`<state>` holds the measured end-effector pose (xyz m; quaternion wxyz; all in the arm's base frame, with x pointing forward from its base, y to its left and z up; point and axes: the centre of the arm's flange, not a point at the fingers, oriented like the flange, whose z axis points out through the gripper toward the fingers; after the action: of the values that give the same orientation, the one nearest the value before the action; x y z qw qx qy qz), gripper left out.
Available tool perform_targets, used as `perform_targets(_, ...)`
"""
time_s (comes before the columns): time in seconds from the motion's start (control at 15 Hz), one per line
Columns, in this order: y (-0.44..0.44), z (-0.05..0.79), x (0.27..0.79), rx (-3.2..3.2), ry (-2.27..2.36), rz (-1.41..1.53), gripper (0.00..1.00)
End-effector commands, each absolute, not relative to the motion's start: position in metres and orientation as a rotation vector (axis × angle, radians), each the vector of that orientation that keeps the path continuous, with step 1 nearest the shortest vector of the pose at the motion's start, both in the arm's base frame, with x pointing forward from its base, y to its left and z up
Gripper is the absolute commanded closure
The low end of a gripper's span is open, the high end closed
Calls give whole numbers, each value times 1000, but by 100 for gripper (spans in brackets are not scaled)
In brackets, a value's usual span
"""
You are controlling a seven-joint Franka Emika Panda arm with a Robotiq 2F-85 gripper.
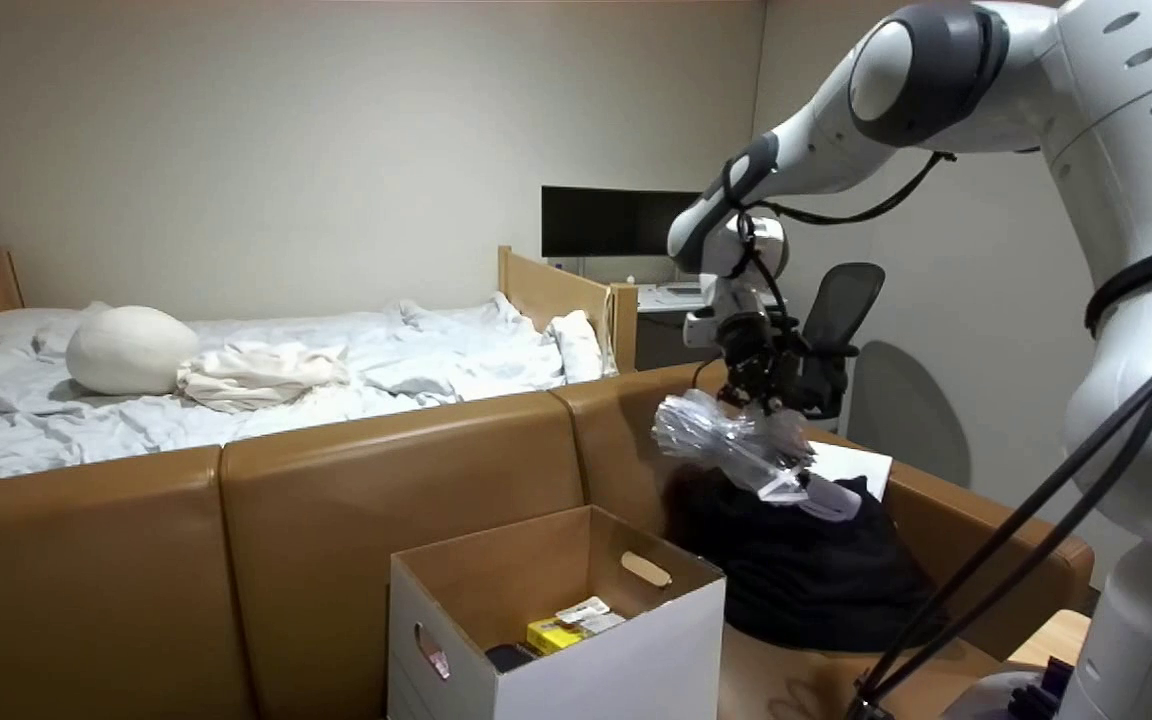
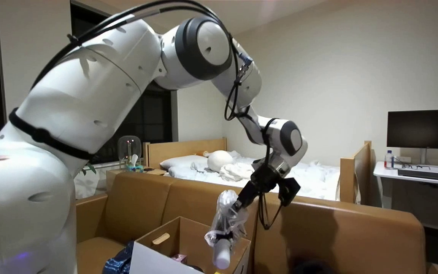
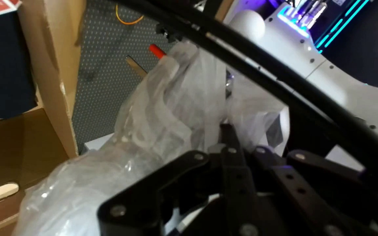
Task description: Take the umbrella and the jacket out of the box
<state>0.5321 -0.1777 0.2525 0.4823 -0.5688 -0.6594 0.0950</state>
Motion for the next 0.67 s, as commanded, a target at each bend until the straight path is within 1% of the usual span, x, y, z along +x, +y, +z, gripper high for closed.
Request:
perform_targets(0.0, -252, 274, 505, -1389, -1478, 146, 97)
perform_targets(0.27, -320, 289, 494, -1464, -1315, 115, 98)
perform_targets(0.6, -349, 289, 502, -1623, -1034, 24, 98)
